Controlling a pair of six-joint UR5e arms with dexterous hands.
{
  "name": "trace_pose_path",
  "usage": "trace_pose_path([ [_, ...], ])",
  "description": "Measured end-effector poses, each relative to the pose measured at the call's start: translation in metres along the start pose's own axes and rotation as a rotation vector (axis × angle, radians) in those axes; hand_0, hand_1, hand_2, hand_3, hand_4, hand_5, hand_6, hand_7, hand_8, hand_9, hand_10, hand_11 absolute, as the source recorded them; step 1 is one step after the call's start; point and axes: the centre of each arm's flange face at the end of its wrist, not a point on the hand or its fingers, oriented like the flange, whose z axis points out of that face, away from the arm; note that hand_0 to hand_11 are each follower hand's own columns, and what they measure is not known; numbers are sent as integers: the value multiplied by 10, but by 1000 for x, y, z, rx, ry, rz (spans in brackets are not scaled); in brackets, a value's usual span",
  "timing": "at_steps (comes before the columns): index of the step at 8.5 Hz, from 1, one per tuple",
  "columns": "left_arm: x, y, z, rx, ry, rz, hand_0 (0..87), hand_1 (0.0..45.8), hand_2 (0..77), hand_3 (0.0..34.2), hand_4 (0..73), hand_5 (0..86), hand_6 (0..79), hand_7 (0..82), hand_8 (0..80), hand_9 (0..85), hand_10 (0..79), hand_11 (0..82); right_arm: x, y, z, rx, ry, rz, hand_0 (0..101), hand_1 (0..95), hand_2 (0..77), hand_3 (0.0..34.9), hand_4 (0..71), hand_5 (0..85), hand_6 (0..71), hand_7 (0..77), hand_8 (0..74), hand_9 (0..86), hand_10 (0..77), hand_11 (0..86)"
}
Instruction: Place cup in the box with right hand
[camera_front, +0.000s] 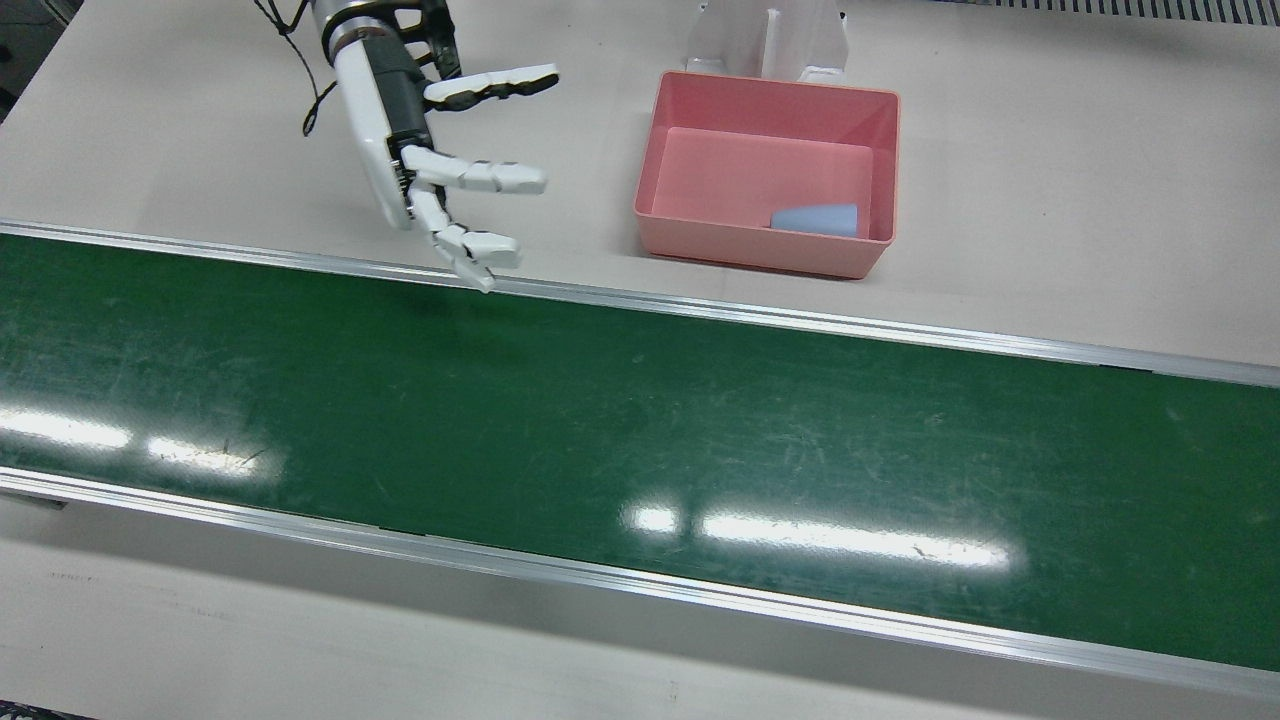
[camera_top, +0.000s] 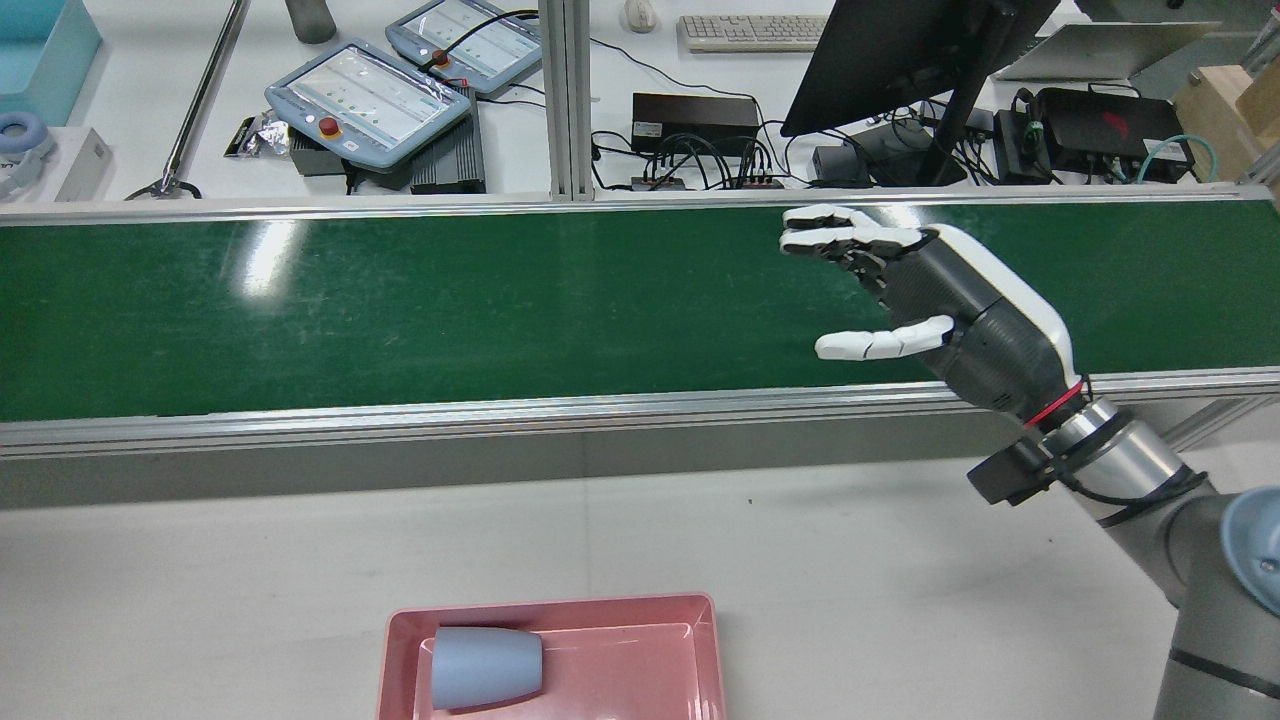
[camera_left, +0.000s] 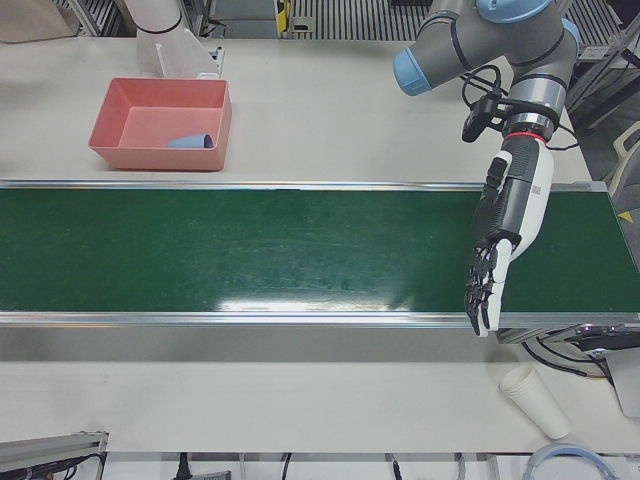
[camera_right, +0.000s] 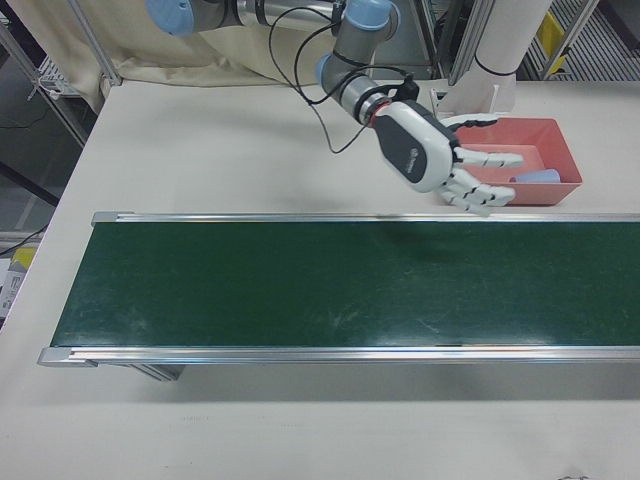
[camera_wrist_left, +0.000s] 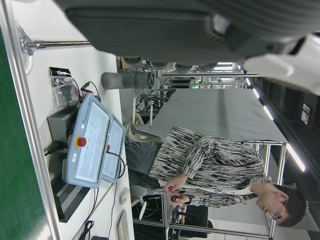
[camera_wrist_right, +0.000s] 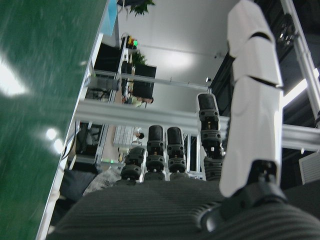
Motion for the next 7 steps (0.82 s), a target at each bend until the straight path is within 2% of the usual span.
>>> trace_pose_path([
  [2,0,0,0,0,0,0,0,5,5,0,11,5,5,5,0,0,0,0,-68,-96,-12,153,-68,-9,603,245,125,0,196,93,98,300,158,240,76,136],
  [3,0,0,0,0,0,0,0,5,5,0,11,5,5,5,0,0,0,0,-99,-133,-19,210,-112,-34,603,185,65,0,202,93,98,305,158,245,82,147],
  [4,0,0,0,0,0,0,0,5,5,0,11,5,5,5,0,0,0,0,-119,-171,-25,253,-144,-59,608,218,11,0,71,93,82,267,158,240,93,164],
  [5,0,0,0,0,0,0,0,5,5,0,11,5,5,5,0,0,0,0,-126,-211,-28,274,-162,-72,580,240,131,0,38,93,82,262,158,240,109,175],
  [6,0,0,0,0,0,0,0,5,5,0,11,5,5,5,0,0,0,0,-125,-246,-25,278,-177,-72,595,245,16,0,82,104,87,267,158,245,120,202],
  [7,0,0,0,0,0,0,0,5,5,0,11,5,5,5,0,0,0,0,-122,-268,-22,280,-183,-66,594,175,11,0,98,104,87,267,158,245,120,202],
])
